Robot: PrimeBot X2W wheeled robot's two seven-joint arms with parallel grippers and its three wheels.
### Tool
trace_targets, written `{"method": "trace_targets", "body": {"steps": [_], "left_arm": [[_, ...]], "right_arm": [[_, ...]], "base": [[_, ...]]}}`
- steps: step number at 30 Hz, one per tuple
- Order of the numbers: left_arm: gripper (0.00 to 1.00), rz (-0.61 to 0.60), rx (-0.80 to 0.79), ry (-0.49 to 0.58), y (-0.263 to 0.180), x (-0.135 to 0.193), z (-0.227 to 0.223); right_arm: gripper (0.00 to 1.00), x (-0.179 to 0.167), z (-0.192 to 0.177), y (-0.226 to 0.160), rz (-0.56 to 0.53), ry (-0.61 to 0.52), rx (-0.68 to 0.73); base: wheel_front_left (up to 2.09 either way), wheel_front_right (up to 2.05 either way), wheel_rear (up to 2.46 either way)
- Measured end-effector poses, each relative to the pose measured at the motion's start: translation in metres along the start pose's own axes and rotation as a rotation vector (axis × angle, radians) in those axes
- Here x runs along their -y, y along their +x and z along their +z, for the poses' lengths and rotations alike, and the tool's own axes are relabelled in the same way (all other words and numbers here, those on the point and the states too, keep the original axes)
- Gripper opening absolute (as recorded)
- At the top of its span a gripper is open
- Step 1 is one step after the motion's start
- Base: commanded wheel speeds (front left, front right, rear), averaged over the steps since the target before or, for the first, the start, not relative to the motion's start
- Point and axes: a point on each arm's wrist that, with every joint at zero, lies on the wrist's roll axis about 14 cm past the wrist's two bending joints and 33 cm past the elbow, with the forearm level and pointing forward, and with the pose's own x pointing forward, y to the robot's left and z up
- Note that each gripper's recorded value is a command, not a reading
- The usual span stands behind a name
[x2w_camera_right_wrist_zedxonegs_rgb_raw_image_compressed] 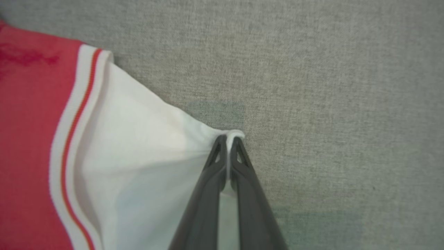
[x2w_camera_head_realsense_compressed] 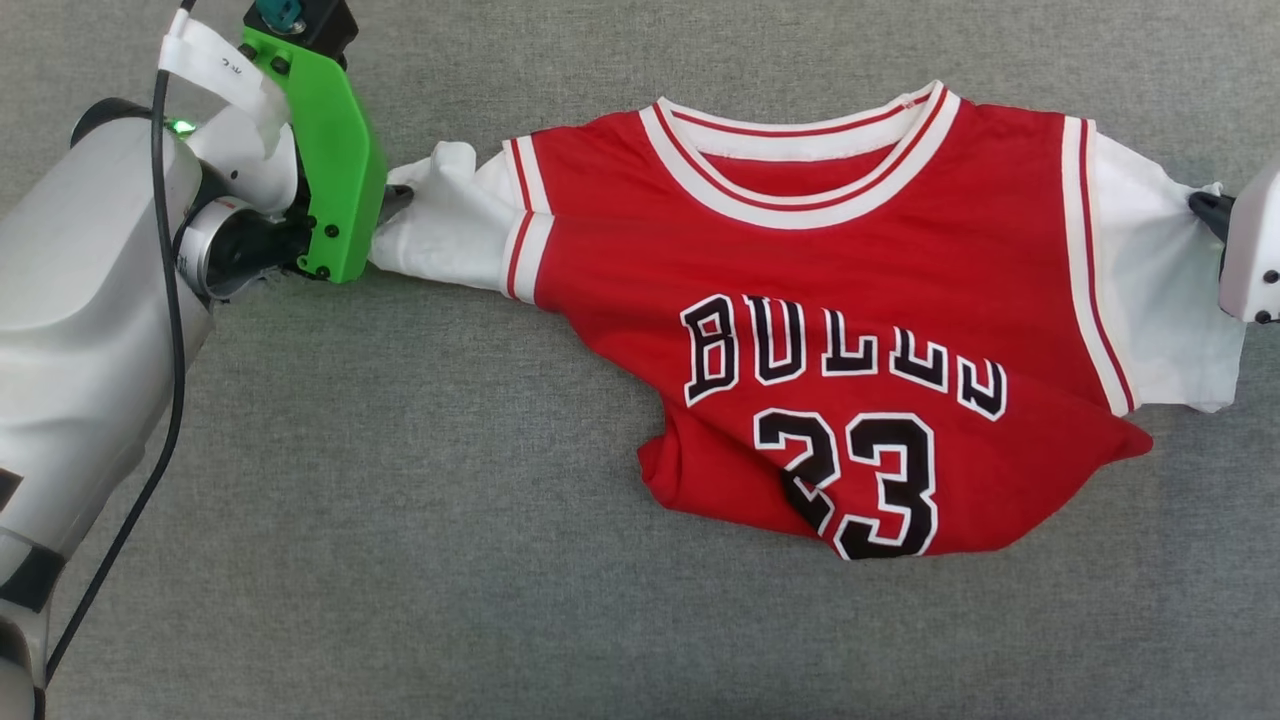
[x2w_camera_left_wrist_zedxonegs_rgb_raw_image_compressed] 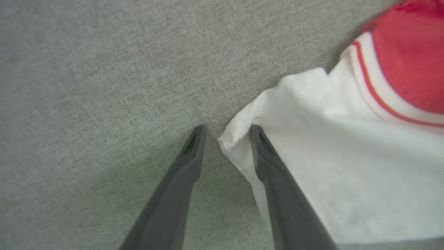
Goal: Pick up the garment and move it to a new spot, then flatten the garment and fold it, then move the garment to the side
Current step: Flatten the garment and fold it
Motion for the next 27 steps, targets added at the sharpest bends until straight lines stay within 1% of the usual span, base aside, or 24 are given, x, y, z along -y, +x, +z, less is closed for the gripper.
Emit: {"method": "trace_targets", "body": {"steps": [5, 8, 10, 13, 19, 27], "left_arm": [[0.00, -0.012, 0.012, -0.033, -0.003, 0.002, -0.001], [0.00, 0.003, 0.080, -0.047, -0.009, -0.001, 0.007], [0.00, 0.038, 0.147, -0.053, -0.017, -0.010, 0.014], [0.00, 0.089, 0.216, -0.024, -0.031, -0.019, 0.020], [0.00, 0.111, 0.415, -0.029, -0.074, -0.018, 0.047], [0.00, 0.176, 0.682, -0.002, -0.150, -0.022, 0.068]], "right_arm": [[0.00, -0.001, 0.003, -0.003, 0.000, 0.000, 0.015], [0.00, 0.000, 0.007, -0.008, -0.002, -0.003, 0.031], [0.00, 0.000, 0.011, -0.012, -0.004, -0.002, 0.047], [0.00, 0.005, 0.019, -0.022, -0.015, -0.007, 0.087], [0.00, 0.014, 0.051, -0.057, -0.046, -0.033, 0.243], [0.00, 0.011, 0.096, -0.123, -0.051, -0.084, 0.491]], "base": [[0.00, 0.00, 0.00], [0.00, 0.00, 0.00], [0.00, 0.00, 0.00], [0.00, 0.00, 0.00], [0.00, 0.00, 0.00], [0.00, 0.00, 0.00]]}}
